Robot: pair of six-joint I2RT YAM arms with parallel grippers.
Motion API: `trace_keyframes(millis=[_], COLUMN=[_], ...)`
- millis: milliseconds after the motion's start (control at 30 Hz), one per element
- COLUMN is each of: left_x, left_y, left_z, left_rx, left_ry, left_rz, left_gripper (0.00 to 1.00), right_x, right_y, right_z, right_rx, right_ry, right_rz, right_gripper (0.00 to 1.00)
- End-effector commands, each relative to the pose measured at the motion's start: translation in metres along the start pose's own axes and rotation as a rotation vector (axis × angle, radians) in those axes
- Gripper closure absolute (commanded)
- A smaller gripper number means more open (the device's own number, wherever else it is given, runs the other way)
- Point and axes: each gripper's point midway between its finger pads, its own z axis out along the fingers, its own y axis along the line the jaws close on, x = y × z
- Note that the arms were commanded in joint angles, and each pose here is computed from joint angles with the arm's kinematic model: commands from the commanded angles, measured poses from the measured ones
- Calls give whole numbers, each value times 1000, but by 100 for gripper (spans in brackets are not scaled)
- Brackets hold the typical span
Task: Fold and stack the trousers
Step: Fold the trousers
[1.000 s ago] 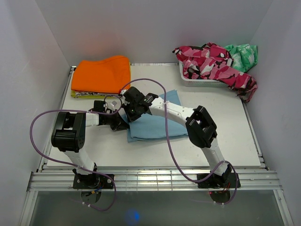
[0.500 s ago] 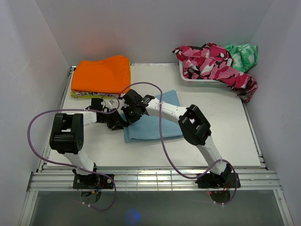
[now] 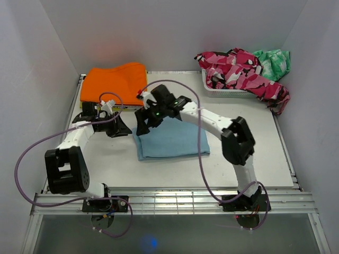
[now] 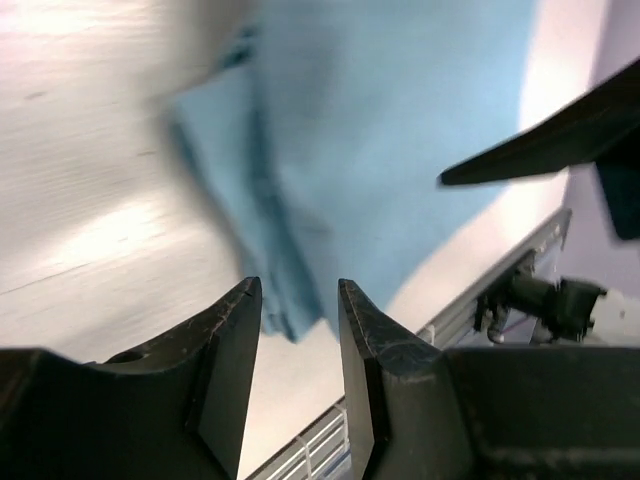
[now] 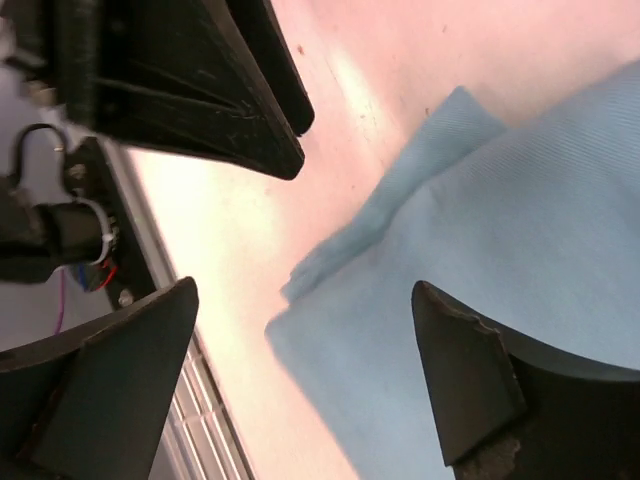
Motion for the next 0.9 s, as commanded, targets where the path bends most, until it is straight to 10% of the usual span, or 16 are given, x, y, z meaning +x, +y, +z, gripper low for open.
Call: trace_keyframes(millis=[0,167,567,867], left_x=[2,46,79,-7], left_y=[-84,-147,-17,-2], left_z=[-22,2,80,59], left_rx=[282,430,144,139], left_ry=[-20,80,301,128], left_rz=[248,370,-68,46], left_gripper=[54,57,69,58], right_x=[-52,19,175,117], right_y=[19,-42,-89,-103], right_z=[-118,-179,-136,-135], right_rx=[-63,-56,-144,-107], right_ry=[-228,-206,2,-31], right_rz=[-182,8,414,361], right_gripper=[6,11,20,29])
